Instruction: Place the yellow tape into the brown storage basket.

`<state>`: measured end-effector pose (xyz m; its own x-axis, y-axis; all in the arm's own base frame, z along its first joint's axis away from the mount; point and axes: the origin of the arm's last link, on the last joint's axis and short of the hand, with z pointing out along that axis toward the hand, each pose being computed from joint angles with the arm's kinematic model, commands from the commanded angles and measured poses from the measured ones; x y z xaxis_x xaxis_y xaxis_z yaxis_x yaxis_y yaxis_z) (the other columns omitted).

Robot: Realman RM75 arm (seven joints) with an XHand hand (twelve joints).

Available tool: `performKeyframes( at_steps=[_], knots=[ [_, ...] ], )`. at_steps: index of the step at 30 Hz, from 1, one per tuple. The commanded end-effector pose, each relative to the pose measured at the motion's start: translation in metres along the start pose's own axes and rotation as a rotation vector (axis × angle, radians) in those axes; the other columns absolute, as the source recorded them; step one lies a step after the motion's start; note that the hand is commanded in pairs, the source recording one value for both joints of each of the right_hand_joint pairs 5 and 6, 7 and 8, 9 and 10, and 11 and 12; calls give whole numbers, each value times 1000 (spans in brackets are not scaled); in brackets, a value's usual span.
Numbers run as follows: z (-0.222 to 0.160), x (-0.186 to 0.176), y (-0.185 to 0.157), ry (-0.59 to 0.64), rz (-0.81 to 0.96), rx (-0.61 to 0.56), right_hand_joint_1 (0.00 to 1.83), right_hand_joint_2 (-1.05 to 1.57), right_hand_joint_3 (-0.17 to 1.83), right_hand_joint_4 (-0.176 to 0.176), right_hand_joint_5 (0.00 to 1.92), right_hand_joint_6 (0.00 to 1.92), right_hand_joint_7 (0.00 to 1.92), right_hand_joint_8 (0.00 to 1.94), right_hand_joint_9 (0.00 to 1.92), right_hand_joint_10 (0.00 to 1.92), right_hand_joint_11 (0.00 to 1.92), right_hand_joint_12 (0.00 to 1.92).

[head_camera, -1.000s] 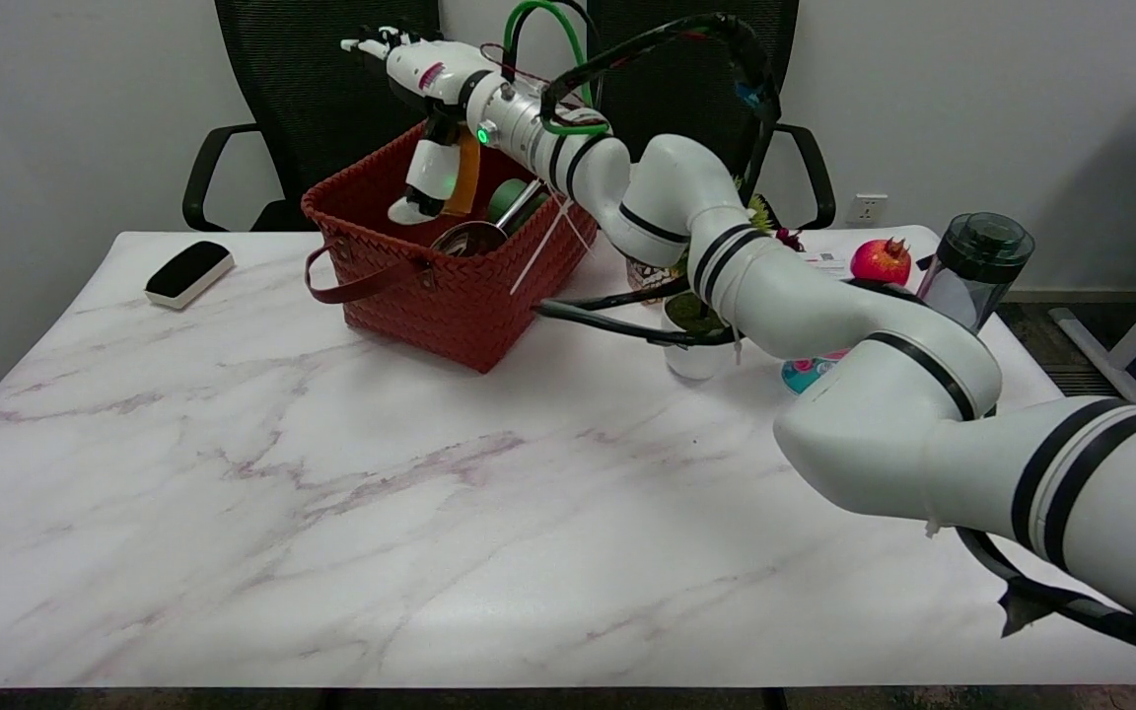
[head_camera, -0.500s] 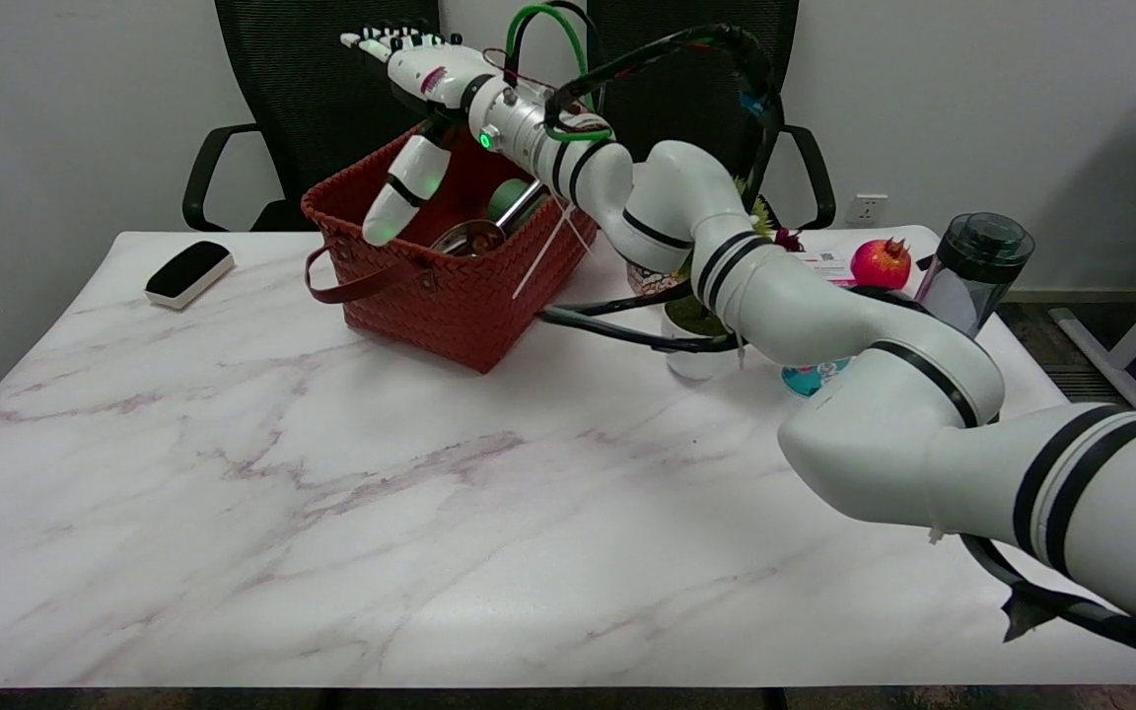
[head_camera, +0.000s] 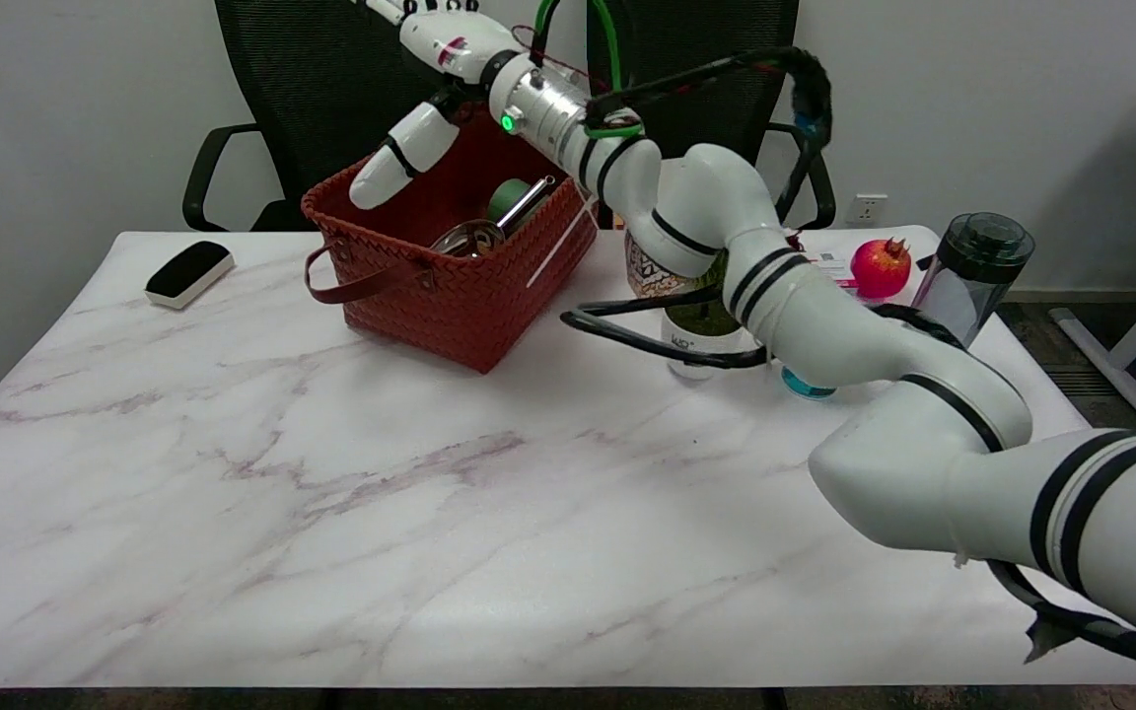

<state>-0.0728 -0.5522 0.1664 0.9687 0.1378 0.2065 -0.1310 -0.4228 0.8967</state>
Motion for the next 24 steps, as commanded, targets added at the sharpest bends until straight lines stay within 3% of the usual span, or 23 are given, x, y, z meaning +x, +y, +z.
performKeyframes(
  at_steps=[1,6,15,24],
  knots=[
    [-100,26,34,185,192,58,526,153,-175,0,0,0,0,0,0,0,0,0],
    [-145,21,37,228,226,140,503,248,-175,0,0,0,0,0,0,0,0,0],
    [-194,27,30,258,342,160,461,354,-175,0,0,0,0,0,0,0,0,0],
    [-216,40,-18,275,406,161,442,528,-175,0,0,0,0,0,0,0,0,0]
  ],
)
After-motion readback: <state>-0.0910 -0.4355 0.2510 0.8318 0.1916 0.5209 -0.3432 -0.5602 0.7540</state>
